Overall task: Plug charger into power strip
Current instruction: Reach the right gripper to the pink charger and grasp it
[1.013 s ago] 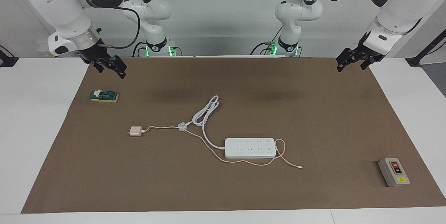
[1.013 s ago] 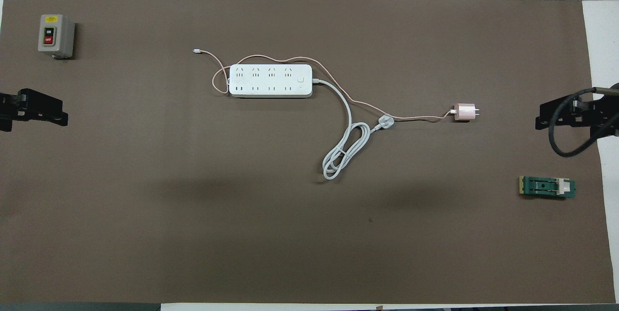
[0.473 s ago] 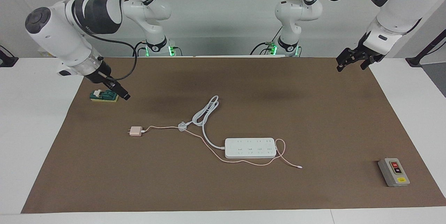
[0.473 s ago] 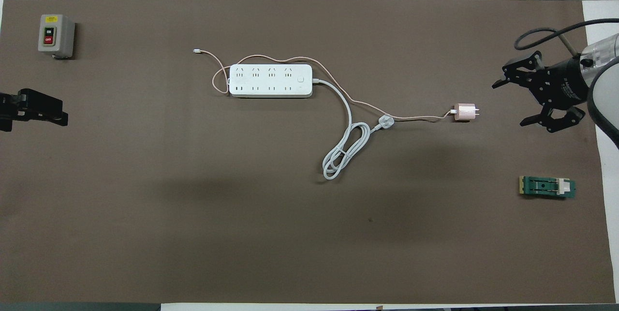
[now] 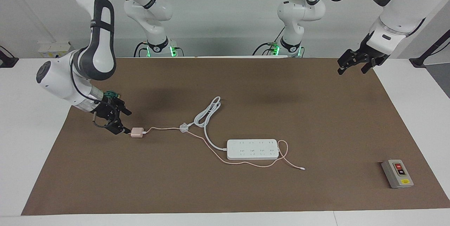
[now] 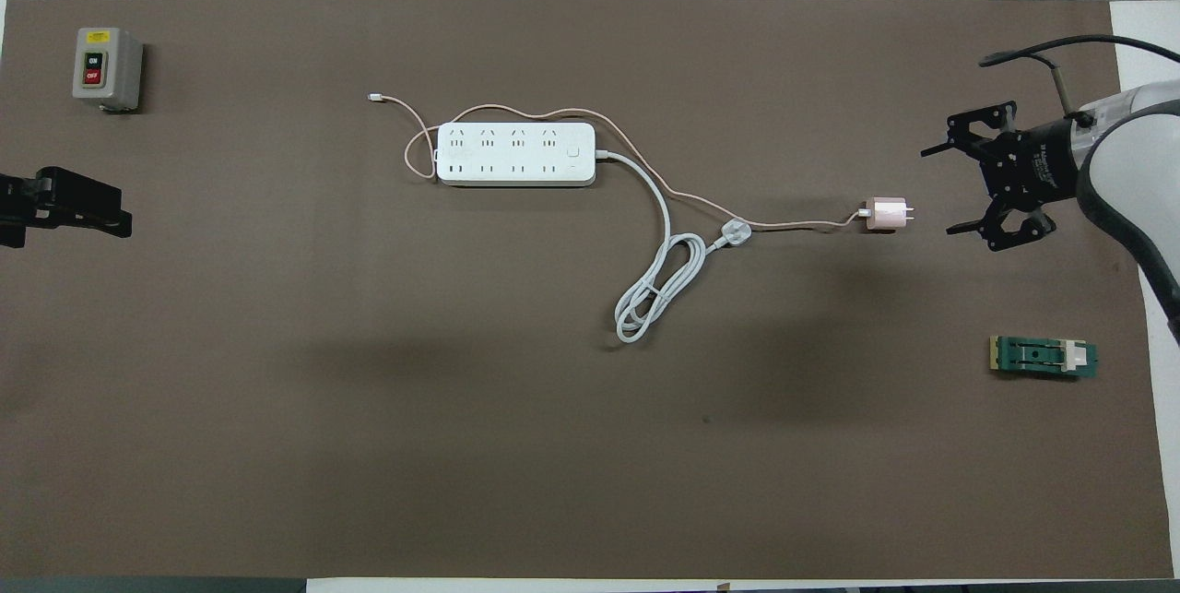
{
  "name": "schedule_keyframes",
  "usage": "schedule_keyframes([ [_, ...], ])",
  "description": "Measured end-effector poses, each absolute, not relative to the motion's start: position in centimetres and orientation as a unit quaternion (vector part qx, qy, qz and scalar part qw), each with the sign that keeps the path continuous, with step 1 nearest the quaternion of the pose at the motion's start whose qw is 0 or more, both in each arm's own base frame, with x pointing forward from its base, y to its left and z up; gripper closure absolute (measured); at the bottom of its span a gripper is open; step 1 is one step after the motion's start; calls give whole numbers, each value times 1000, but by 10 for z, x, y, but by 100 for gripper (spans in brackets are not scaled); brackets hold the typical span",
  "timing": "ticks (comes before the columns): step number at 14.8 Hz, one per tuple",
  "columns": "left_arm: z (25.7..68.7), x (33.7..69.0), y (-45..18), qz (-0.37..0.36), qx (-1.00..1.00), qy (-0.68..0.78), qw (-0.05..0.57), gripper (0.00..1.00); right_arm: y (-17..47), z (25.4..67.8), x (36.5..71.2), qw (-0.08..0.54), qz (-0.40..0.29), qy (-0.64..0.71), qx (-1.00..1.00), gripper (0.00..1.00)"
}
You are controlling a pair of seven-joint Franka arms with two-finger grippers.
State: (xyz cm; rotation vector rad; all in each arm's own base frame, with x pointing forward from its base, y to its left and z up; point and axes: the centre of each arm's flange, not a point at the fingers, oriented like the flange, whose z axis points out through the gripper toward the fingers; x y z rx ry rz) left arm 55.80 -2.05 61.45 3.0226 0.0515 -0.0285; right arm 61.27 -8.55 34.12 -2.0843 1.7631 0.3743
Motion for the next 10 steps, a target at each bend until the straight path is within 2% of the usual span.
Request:
schedule_keyframes([
  [5,607,561,-11,-11,986,49,158,0,-94,298,615,214,163,657,-704,0],
  [10,572,570,-23,-52,949,81,302,0,-110,275,604,211,173,652,-707,0],
])
